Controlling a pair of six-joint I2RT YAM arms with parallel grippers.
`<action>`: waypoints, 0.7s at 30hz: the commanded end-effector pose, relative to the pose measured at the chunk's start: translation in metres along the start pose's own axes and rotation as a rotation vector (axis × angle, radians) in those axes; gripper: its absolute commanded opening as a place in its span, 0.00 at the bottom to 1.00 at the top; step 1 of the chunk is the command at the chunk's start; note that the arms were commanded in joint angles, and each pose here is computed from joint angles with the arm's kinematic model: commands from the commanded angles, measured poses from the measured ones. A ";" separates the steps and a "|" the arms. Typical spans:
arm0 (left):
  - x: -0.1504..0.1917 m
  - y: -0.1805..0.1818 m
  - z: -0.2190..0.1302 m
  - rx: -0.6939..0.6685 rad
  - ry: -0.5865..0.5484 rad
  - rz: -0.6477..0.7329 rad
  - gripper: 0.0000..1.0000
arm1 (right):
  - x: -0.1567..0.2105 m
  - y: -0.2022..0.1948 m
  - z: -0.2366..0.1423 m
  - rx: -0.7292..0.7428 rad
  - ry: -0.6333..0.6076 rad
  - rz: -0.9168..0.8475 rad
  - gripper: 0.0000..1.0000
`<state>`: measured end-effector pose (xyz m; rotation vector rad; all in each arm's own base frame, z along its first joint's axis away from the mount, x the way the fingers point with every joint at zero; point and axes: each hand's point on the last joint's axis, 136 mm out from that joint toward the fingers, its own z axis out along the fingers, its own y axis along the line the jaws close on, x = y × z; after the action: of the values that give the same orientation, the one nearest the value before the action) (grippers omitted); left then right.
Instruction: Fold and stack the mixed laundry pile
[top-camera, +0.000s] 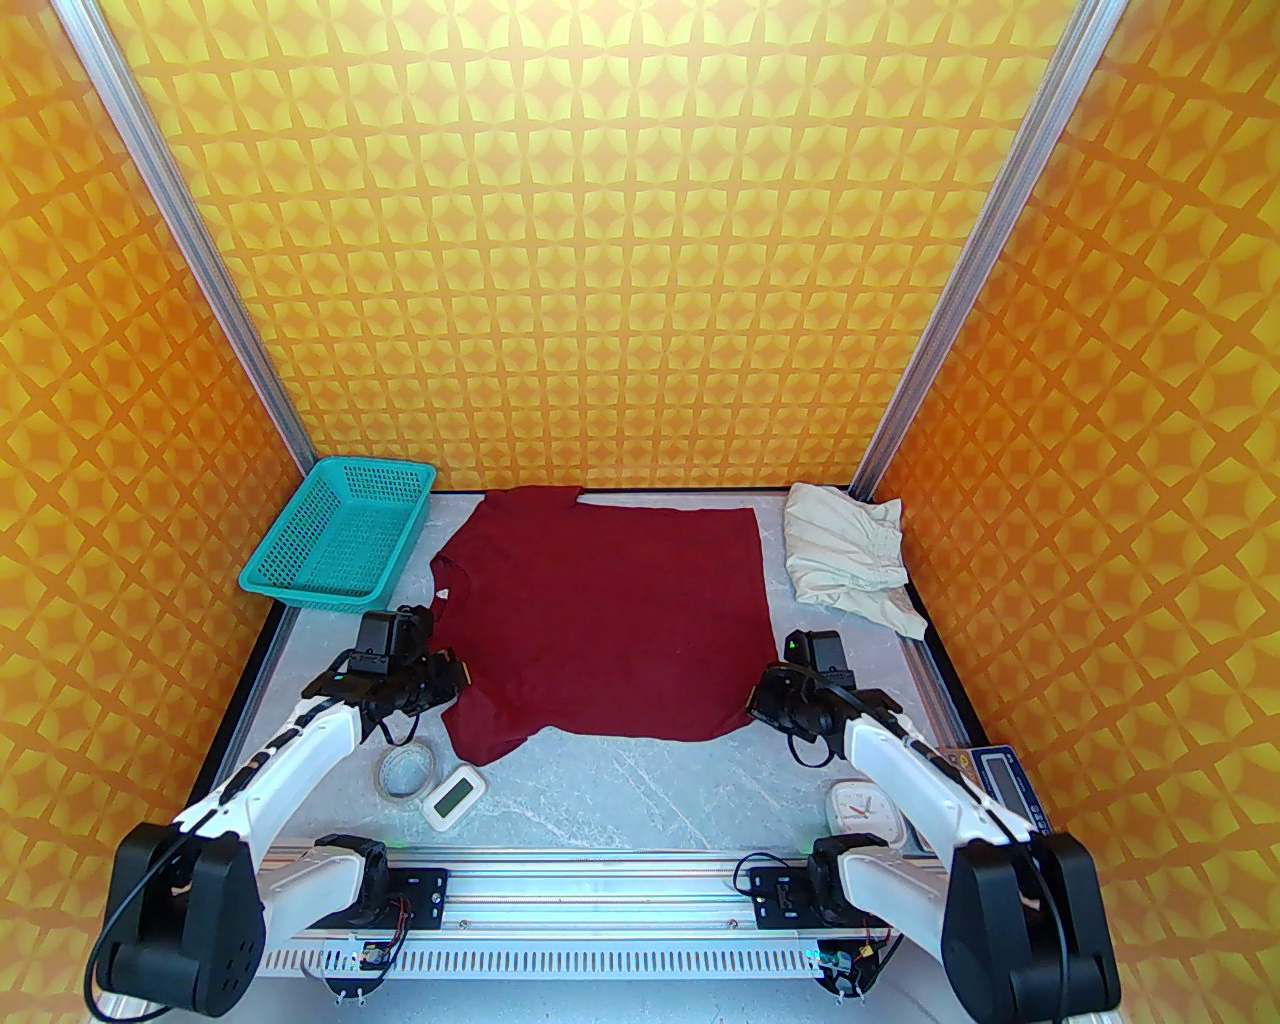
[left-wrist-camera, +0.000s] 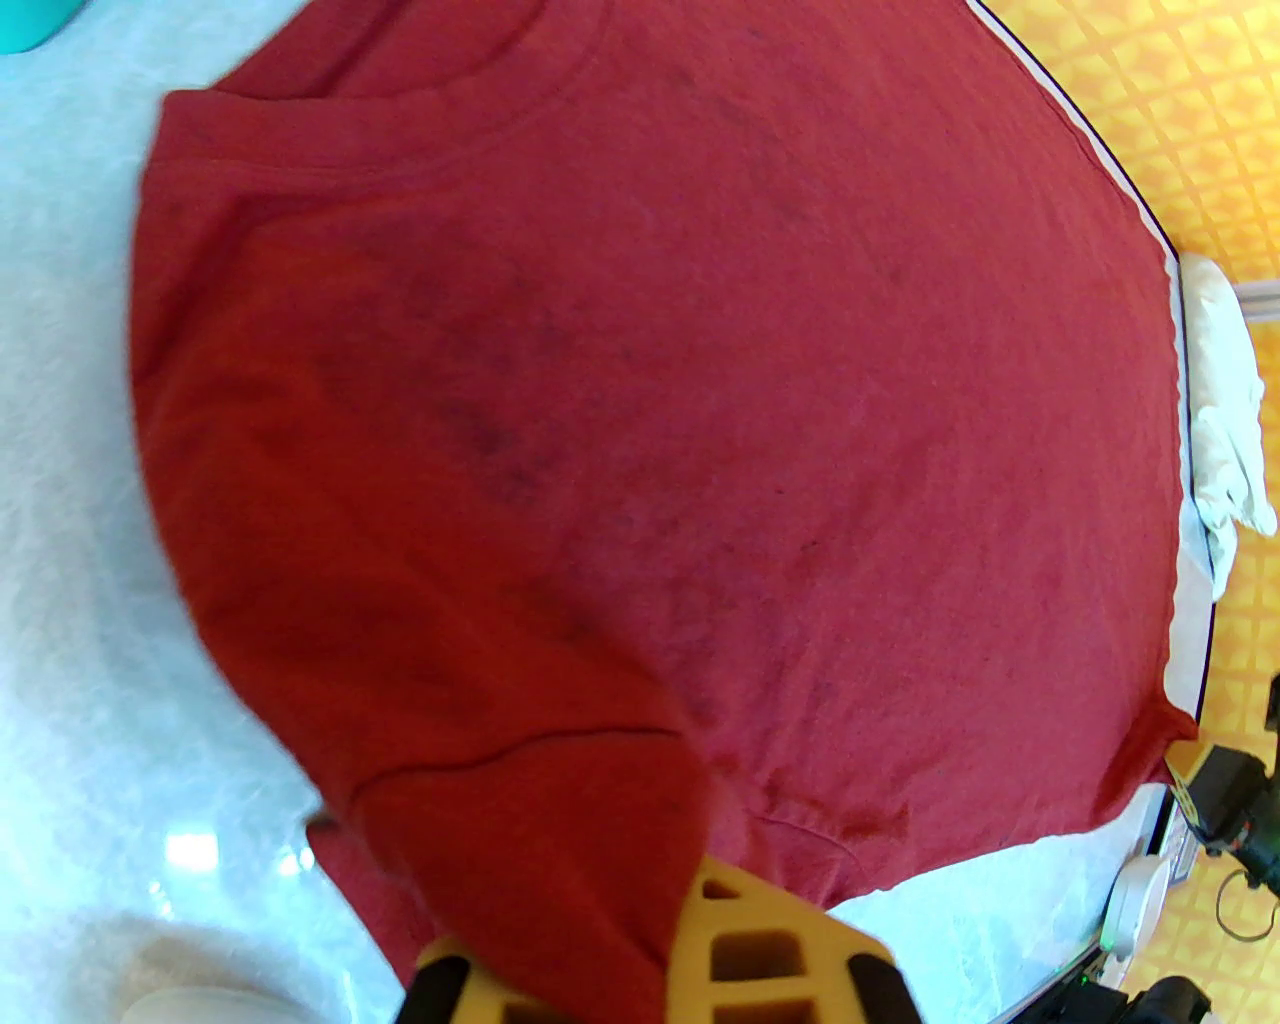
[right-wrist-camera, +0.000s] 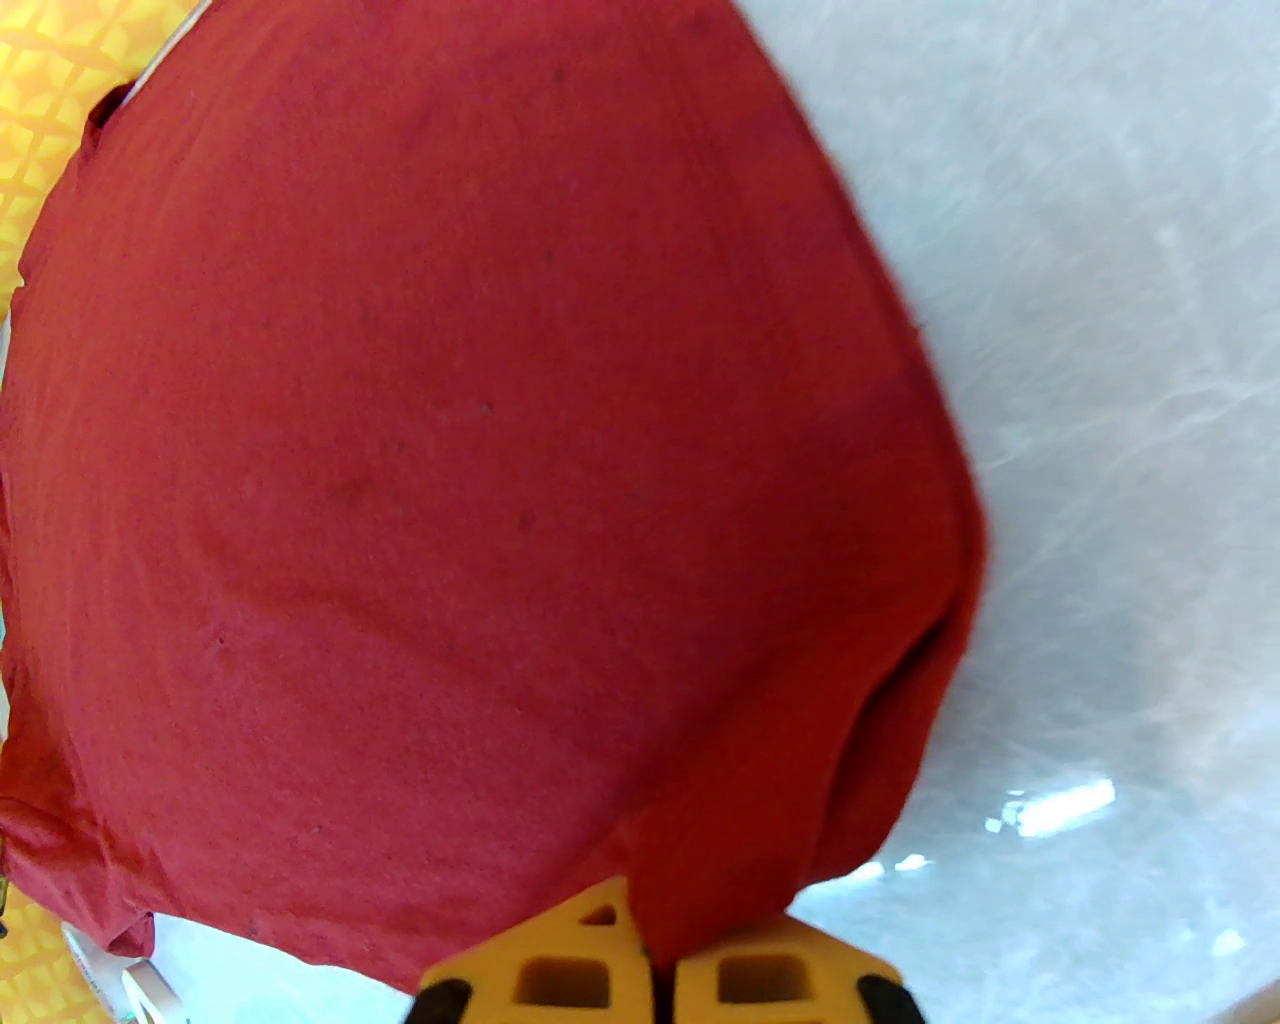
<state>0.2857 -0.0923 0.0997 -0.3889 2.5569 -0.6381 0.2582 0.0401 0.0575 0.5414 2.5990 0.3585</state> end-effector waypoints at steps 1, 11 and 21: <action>-0.007 -0.004 -0.016 -0.033 -0.009 -0.020 0.00 | -0.006 -0.010 -0.014 0.074 -0.022 -0.027 0.05; -0.015 0.004 -0.076 -0.167 -0.106 -0.005 0.71 | -0.008 0.008 -0.062 0.009 -0.034 -0.021 0.47; -0.095 -0.079 0.010 -0.046 -0.072 0.226 0.61 | -0.079 0.071 -0.005 -0.022 -0.046 -0.149 0.48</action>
<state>0.3417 -0.1114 0.1831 -0.2276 2.5185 -0.4735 0.3025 0.0584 0.1177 0.3998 2.6182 0.3185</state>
